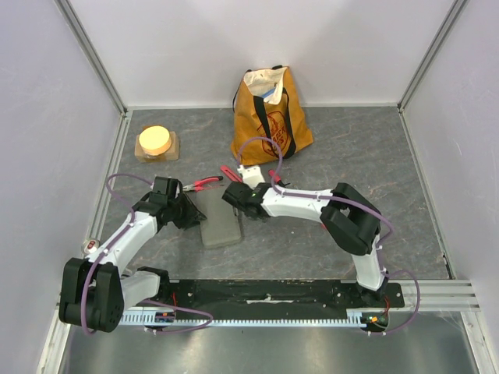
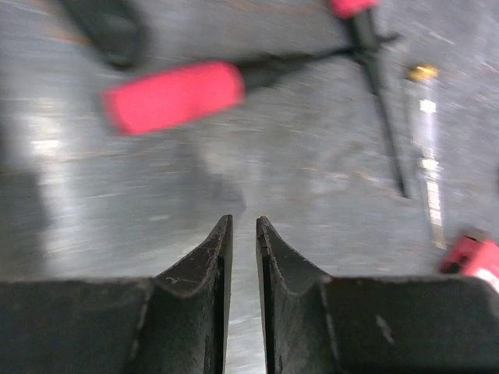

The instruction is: Pack the tool kit

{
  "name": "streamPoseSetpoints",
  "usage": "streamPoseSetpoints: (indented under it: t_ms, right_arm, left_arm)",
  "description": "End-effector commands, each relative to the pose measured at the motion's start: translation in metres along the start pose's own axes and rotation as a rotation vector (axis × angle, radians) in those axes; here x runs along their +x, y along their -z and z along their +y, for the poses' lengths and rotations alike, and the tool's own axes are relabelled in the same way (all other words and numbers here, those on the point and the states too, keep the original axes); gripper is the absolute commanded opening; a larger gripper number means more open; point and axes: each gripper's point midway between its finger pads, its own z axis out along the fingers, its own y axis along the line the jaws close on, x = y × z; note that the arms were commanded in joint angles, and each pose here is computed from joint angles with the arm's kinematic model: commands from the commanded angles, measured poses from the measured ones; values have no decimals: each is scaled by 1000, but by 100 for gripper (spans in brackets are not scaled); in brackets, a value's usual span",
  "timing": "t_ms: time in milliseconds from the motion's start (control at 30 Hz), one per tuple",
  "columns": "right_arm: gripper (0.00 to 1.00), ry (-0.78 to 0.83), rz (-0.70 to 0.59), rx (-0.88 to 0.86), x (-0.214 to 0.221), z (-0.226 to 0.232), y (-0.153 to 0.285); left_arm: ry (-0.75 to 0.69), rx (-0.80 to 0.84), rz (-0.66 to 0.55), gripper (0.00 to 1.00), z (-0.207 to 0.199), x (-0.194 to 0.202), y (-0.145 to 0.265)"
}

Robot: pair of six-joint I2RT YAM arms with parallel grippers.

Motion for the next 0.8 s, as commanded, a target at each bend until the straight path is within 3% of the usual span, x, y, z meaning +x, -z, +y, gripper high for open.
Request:
streamPoseSetpoints:
  t_ms: [0,167,333,533,633,767]
  right_arm:
    - [24,77,53,185,13,-59,-4]
    - [28,16,-28,96,-22,-51,19]
    - [47,-43,-79,-167,-52,-12,45]
    - [71,-30,-81,-471,-56,39,64]
    - [71,-20,-78,-545,-55,54,65]
    - [62,-24,-46,-579,-50,63,55]
  left_arm:
    - [17,-243,7,34,57,12,-3]
    - [-11,-170,-4,37,42,8,2]
    - [-31,-121,0,55,30,6,6]
    - [-52,-102,5,61,25,3,6]
    - [-62,-95,4,61,22,1,6]
    - [-67,-94,13,61,22,2,5]
